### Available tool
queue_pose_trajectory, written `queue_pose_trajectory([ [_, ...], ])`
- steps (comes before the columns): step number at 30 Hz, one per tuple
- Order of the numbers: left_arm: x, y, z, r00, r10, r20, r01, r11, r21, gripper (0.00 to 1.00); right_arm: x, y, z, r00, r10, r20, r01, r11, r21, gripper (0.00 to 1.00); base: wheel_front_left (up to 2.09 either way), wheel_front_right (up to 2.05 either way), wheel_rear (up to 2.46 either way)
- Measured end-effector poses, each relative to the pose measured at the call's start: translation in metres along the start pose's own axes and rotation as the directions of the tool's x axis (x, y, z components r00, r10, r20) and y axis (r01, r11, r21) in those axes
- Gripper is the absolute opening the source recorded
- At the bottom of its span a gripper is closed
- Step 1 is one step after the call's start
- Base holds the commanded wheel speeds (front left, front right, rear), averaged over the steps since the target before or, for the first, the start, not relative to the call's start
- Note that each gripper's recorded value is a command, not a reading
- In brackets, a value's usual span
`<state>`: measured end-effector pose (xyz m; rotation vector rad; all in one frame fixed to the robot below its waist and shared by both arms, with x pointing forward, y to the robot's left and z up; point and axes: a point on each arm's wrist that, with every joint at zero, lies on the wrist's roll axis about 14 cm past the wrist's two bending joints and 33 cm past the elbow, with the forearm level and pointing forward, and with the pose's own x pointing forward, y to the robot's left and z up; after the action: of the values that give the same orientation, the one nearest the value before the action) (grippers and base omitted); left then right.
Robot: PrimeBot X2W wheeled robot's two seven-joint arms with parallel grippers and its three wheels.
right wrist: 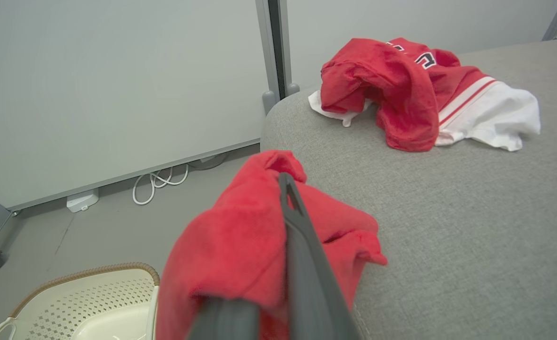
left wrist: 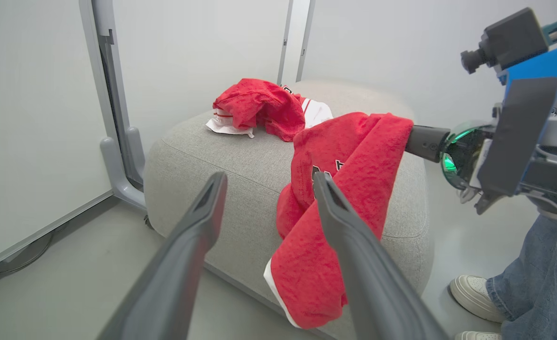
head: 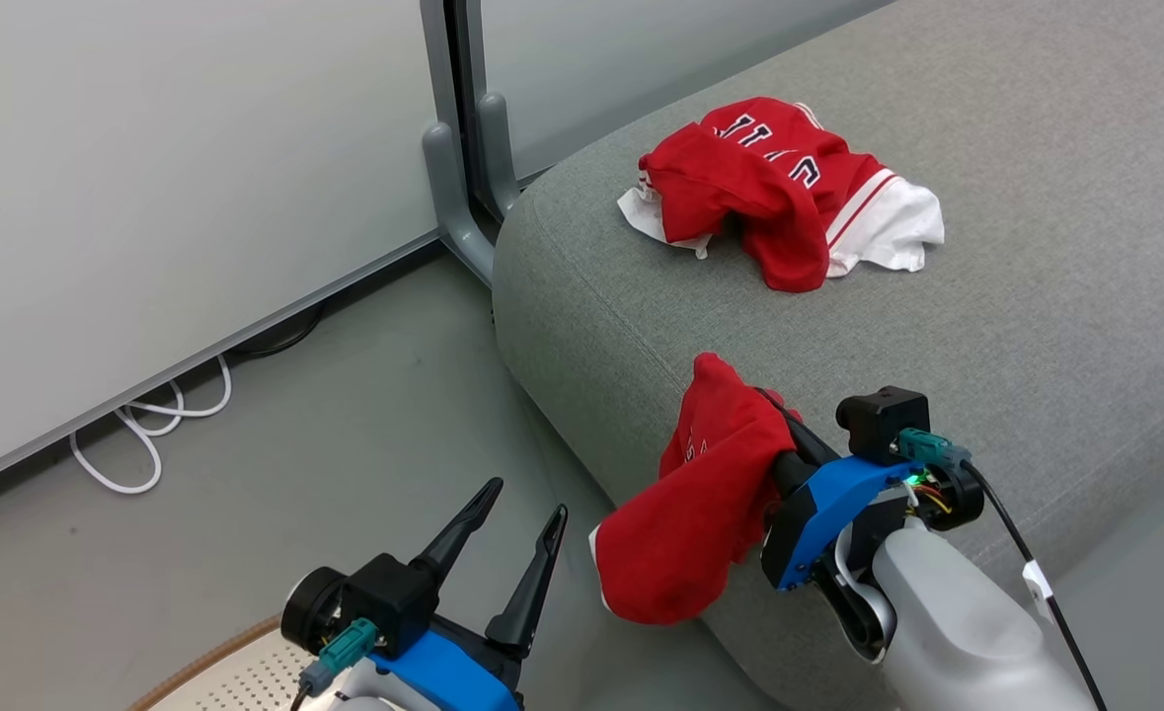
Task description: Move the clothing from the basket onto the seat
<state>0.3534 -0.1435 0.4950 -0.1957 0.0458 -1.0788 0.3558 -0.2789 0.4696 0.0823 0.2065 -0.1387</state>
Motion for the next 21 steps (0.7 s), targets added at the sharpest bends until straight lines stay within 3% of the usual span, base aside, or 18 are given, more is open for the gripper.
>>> queue_pose_trajectory([
  [10,-0.001,0.012,-0.009,1.000,0.012,-0.015,-0.012,1.000,-0.012,1.00,0.012,-0.007,0.003,1.000,-0.023,-0.003,0.023,1.000,0.022,0.00,0.00,0.00,0.00],
  [16,0.008,0.037,-0.013,1.000,0.016,-0.002,-0.016,1.000,-0.001,1.00,0.051,-0.045,0.067,0.992,-0.090,0.091,0.094,0.995,-0.036,0.00,0.00,0.00,0.00],
  [21,0.015,0.068,-0.024,1.000,0.026,0.006,-0.026,1.000,-0.003,1.00,0.080,-0.099,0.143,0.962,-0.179,0.205,0.209,0.968,-0.136,0.00,0.00,0.00,0.00],
])
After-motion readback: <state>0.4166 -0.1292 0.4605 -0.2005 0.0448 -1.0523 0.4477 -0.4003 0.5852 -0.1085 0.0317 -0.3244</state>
